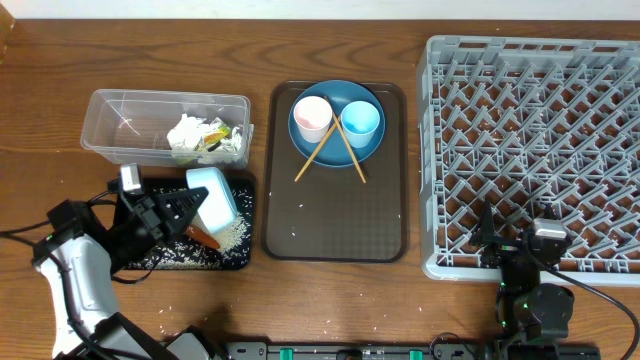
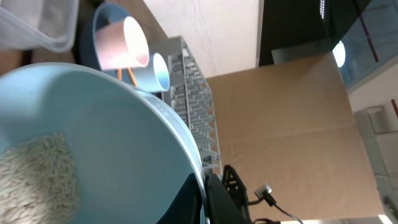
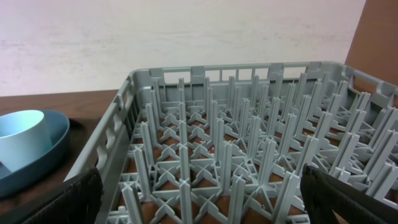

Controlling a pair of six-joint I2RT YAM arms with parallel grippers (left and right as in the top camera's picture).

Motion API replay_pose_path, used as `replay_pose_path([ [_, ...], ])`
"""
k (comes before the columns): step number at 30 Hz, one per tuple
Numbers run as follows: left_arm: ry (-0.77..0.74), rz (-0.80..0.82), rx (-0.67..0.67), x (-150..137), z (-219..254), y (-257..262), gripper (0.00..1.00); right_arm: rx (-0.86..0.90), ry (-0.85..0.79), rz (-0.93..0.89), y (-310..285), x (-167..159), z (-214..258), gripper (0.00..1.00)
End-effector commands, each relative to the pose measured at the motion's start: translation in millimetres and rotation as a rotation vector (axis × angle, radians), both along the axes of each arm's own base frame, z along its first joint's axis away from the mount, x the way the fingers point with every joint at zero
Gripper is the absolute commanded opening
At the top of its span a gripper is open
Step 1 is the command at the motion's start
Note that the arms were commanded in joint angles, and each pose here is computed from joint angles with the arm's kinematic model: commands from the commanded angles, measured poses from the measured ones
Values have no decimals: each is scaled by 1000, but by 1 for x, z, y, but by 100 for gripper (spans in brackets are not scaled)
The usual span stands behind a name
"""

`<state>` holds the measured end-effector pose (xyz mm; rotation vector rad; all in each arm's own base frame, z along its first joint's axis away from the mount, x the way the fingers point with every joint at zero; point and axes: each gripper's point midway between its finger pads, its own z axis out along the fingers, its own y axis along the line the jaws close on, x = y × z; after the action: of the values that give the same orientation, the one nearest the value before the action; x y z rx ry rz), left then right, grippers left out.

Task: Sort waste into correct bins and load items into the dishwasher rack
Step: 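Tilt the bowl with the left gripper to pour rice onto black tray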

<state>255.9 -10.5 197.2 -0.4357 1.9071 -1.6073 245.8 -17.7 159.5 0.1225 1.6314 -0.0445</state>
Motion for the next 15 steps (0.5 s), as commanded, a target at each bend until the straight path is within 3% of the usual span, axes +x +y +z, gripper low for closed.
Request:
replay_pose_path([
  [1,-24,42,-7,-2,4,8,6,13,0,7,2,0,-1,99],
  [15,43,114,-28,-8,0,23,6,13,-1,7,2,0,-1,99],
])
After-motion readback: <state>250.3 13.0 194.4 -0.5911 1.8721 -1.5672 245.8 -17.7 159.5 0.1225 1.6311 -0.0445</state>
